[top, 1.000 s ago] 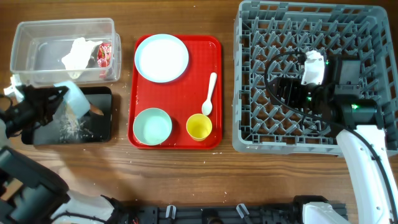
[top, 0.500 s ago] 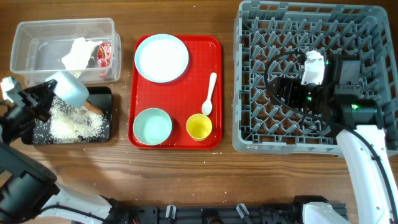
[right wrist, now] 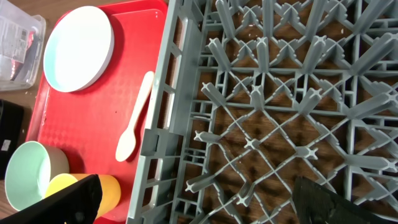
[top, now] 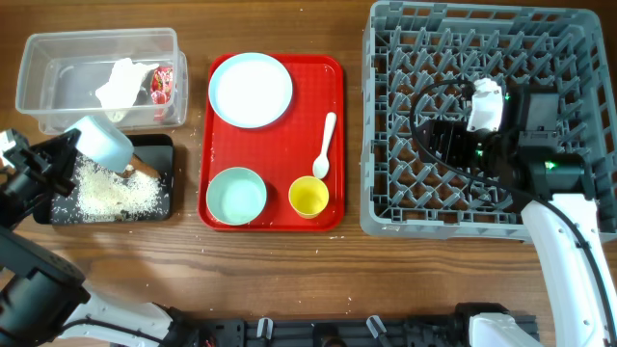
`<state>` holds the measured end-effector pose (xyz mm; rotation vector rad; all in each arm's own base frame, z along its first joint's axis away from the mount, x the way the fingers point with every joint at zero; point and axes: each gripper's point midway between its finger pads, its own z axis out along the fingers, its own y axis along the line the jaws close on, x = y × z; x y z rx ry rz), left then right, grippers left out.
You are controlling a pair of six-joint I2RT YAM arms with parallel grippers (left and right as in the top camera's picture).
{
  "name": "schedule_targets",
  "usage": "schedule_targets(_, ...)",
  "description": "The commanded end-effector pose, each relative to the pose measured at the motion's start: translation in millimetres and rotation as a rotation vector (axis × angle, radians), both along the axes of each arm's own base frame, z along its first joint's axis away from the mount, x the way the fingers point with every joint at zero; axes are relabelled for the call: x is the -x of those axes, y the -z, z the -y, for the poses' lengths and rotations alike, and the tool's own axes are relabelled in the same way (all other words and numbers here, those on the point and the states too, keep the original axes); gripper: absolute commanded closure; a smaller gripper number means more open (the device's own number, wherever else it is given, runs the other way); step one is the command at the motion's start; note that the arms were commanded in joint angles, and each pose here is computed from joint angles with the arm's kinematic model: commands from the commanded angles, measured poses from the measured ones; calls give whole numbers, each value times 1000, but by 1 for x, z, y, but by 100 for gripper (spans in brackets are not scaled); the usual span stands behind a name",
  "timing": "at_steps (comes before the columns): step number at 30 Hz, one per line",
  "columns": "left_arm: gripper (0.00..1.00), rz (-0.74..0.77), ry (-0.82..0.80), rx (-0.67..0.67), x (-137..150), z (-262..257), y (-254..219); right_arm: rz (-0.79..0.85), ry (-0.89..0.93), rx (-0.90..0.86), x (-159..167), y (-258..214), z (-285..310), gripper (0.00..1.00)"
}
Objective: Sort waste into correct bins and load items into the dishwasher rack
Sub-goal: 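Tip the light-blue bowl to pour rice onto the black tray, then place the light-blue bowl back on the red tray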
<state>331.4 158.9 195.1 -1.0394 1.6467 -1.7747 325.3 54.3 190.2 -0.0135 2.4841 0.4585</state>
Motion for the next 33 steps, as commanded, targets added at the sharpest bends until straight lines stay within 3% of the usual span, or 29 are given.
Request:
schedule_targets(1,96,22,-13,15,4,1,-8,-1,15,1,-3,-1,2,0)
schedule_targets(8,96,73,-2,-148,10,9,-25,2,14,1,-4,-2,2,0)
schedule_targets(16,96,68,-4,-138,13,12,-33,5,15,1,-5,-2,2,0)
schedule_targets(20,96,116,13,-205,15,24,-51,5,15,1,-5,-2,2,0)
schedule_targets(24,96,134,94,-379,13,54,-62,5,16,0,-5,-2,2,0)
schedule_targets(33,96,-2,303,-794,-7,129,-40,4,17,-1,-4,-2,2,0)
